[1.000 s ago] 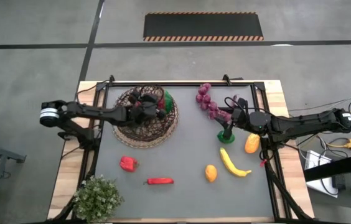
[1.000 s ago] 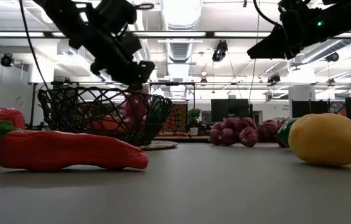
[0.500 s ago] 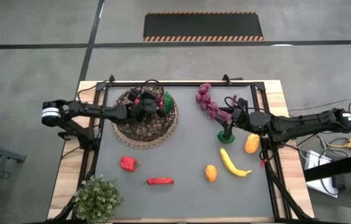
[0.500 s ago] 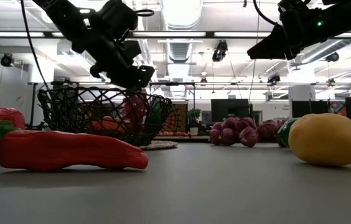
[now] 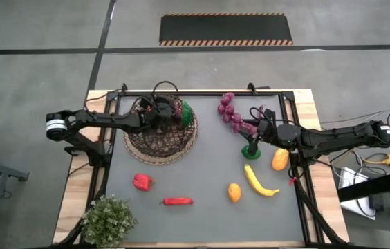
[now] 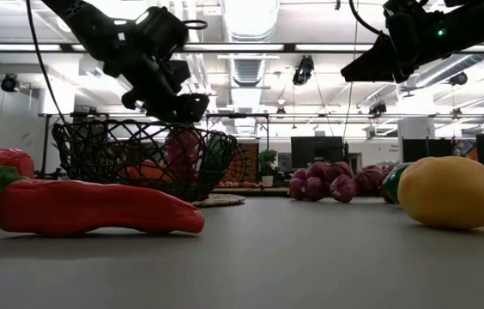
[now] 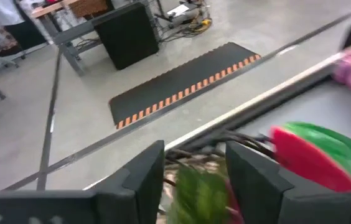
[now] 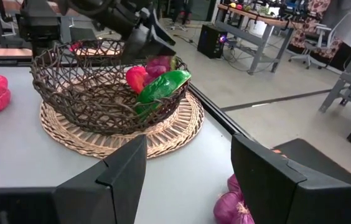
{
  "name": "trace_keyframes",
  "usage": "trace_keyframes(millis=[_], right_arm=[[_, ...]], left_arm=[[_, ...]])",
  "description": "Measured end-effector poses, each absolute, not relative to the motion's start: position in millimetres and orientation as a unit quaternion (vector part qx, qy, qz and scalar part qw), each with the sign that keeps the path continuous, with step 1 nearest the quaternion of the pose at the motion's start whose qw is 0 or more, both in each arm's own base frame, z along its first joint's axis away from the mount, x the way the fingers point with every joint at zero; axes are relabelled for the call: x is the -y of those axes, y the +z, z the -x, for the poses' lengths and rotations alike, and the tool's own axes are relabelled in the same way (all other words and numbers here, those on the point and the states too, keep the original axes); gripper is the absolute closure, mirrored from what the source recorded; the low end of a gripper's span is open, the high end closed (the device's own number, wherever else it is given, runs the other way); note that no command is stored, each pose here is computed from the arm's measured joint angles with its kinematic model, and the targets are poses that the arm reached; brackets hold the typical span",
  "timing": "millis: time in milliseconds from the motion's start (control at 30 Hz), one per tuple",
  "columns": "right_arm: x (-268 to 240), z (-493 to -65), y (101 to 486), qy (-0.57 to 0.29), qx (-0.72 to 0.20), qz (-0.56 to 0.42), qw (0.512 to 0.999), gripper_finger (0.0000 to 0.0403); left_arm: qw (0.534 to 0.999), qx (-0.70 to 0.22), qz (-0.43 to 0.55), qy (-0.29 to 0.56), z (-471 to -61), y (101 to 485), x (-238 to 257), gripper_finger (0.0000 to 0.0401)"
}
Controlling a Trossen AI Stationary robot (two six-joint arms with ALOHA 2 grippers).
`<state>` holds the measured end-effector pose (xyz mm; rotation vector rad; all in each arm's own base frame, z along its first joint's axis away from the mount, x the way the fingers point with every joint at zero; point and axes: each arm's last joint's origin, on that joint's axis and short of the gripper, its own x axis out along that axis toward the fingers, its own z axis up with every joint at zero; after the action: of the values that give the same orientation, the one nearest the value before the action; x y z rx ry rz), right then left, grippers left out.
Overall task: Build produce basket
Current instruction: Put the grapes into the wire basket, then put the lime into the wire basket
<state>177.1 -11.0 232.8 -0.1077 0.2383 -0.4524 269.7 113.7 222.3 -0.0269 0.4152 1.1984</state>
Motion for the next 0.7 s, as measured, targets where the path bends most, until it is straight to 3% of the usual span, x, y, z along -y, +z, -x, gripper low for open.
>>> trace_keyframes(millis=[367, 533, 700], right_arm=[[11, -177, 233, -0.222, -0.122, 0.067, 0.965, 0.0184], [11, -177, 232, -0.219, -0.128, 0.087, 0.963, 0.0184], [11, -177, 233, -0.214, -0.132, 0.125, 0.960, 0.0184]], left_arm=[[0.784, -0.175, 0.020, 0.595, -262, 237, -138, 0.0219], [0.799, -0.170, 0.008, 0.576, -263, 248, -131, 0.0219], [0.843, -0.139, 0.020, 0.520, -264, 266, -106, 0.0218]])
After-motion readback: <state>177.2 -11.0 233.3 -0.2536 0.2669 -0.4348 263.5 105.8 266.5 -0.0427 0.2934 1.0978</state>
